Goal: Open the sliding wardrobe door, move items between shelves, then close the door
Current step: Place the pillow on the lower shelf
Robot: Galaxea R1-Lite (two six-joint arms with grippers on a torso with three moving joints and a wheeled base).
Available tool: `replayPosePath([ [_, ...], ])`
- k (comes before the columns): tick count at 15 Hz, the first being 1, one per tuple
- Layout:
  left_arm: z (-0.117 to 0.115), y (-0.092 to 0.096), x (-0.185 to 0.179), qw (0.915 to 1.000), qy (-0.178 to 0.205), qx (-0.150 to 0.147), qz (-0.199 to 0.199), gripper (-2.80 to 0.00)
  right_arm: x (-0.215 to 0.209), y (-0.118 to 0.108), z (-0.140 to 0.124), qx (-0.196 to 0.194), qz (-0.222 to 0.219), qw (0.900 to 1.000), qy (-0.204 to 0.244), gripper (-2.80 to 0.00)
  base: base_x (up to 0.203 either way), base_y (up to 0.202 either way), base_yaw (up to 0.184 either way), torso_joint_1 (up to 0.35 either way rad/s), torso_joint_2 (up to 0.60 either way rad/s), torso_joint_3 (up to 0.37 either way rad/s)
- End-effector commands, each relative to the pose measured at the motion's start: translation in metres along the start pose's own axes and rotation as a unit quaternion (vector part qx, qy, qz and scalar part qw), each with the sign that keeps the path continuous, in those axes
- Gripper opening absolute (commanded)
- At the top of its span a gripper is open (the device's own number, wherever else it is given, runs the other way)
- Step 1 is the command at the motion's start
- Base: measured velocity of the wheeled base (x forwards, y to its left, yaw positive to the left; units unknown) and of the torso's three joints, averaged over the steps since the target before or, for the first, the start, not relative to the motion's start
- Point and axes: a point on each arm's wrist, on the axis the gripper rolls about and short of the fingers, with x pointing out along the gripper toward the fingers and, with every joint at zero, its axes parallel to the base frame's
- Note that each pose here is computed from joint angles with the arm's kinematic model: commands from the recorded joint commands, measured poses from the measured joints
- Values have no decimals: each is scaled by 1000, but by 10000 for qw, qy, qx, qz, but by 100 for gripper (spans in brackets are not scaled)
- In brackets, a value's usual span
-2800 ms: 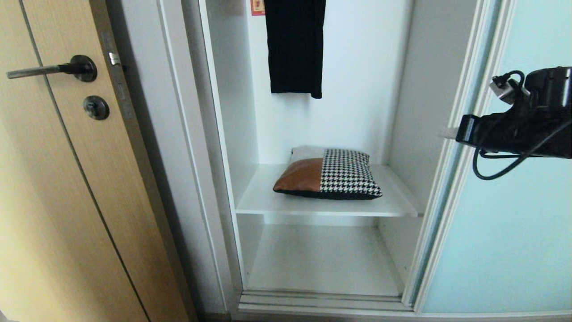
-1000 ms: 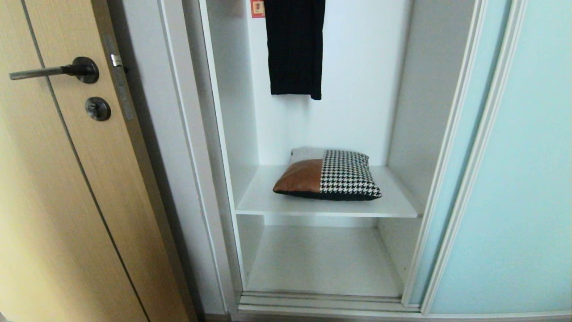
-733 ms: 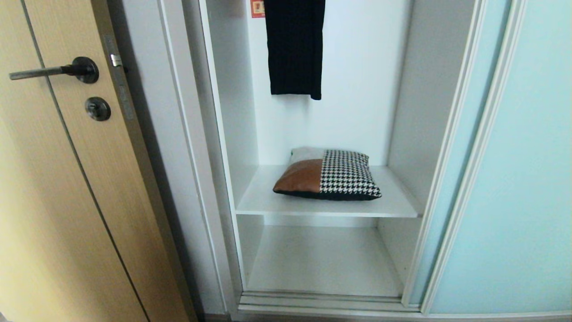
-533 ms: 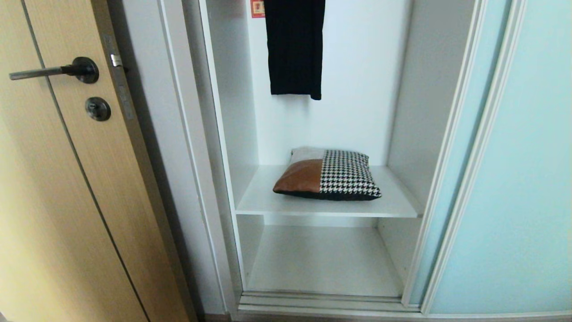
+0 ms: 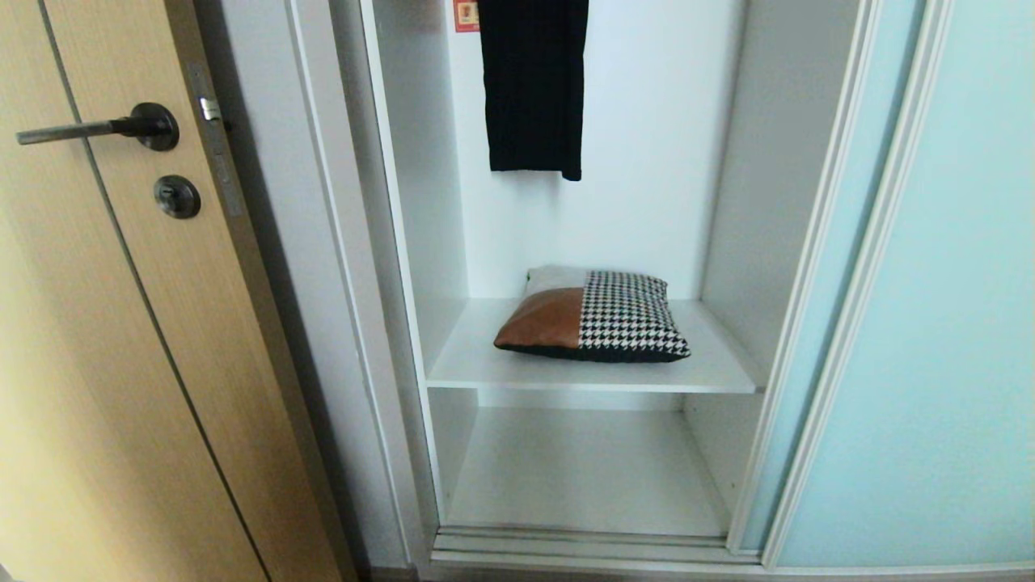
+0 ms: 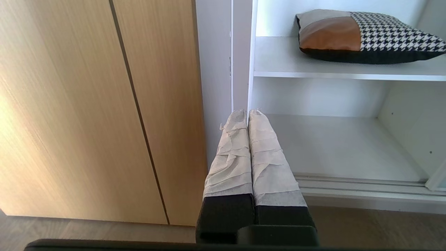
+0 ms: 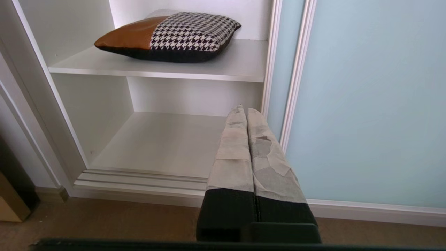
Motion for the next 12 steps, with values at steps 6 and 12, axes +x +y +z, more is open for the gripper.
replayPosePath([
  [6, 0, 0, 0, 10000, -1, 0, -4, -280, 0, 0, 0, 16, 6, 10000, -10, -280, 0, 0, 0, 0, 0, 0],
  [12, 0, 0, 0, 10000, -1, 0, 1, -280, 0, 0, 0, 16, 6, 10000, -5, -280, 0, 0, 0, 0, 0, 0],
])
